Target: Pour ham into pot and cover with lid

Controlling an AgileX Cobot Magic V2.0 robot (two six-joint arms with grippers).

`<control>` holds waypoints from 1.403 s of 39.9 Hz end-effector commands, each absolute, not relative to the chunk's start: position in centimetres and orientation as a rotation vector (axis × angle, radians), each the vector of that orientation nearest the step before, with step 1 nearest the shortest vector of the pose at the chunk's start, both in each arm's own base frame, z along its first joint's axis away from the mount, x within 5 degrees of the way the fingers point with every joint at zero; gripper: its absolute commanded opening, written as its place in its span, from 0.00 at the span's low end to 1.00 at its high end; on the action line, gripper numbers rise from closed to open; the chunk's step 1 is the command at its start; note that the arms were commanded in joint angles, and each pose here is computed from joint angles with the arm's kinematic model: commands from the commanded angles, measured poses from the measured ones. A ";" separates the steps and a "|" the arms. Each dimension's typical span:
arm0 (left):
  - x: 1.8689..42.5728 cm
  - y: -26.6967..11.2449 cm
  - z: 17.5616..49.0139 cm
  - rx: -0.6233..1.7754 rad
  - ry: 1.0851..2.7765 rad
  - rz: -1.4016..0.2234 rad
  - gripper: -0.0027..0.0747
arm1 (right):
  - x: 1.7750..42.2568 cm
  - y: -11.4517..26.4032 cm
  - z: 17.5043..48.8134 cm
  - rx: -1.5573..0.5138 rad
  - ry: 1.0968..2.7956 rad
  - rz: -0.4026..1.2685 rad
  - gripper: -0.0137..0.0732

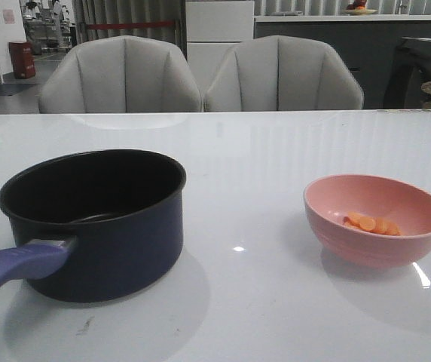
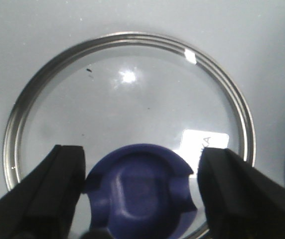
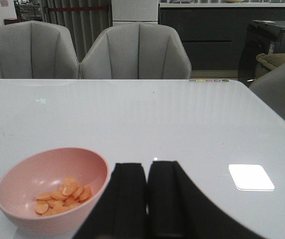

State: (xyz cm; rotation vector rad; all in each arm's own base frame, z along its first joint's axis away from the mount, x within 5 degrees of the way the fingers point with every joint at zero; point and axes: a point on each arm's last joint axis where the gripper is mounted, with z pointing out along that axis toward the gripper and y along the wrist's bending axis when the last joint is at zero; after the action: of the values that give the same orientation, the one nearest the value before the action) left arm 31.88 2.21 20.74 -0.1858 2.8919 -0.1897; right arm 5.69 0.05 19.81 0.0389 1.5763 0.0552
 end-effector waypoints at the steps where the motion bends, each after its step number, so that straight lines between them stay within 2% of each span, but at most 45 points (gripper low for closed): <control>1: 31.5 2.2 24.4 -0.172 2.769 -0.177 0.67 | 5.5 0.1 20.2 0.028 1.490 0.046 0.33; 8: 29.8 2.1 27.7 -0.149 2.680 -0.161 0.66 | 5.5 0.1 20.2 0.028 1.490 0.046 0.33; 19: 23.6 -0.5 36.2 -0.021 2.343 -0.171 0.59 | 5.5 0.1 20.2 0.028 1.490 0.046 0.33; 28: 17.5 -1.5 39.3 0.055 2.072 -0.157 0.56 | 5.5 0.1 20.2 0.028 1.490 0.046 0.33; 36: 12.7 -2.3 38.9 0.190 1.798 -0.125 0.55 | 5.6 0.0 20.2 0.029 1.492 0.045 0.33; 44: 8.6 -2.5 37.0 0.239 1.600 -0.209 0.55 | 5.6 0.0 20.2 0.029 1.492 0.045 0.33; 56: 4.9 -1.7 32.7 0.213 1.497 -0.263 0.55 | 5.6 0.0 20.2 0.029 1.492 0.045 0.33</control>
State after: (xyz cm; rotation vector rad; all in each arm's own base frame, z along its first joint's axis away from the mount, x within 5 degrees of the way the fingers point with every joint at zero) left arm 5.68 -1.85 32.02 0.2474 1.6151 -0.2251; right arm 5.69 0.05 19.81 0.0389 1.5763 0.0552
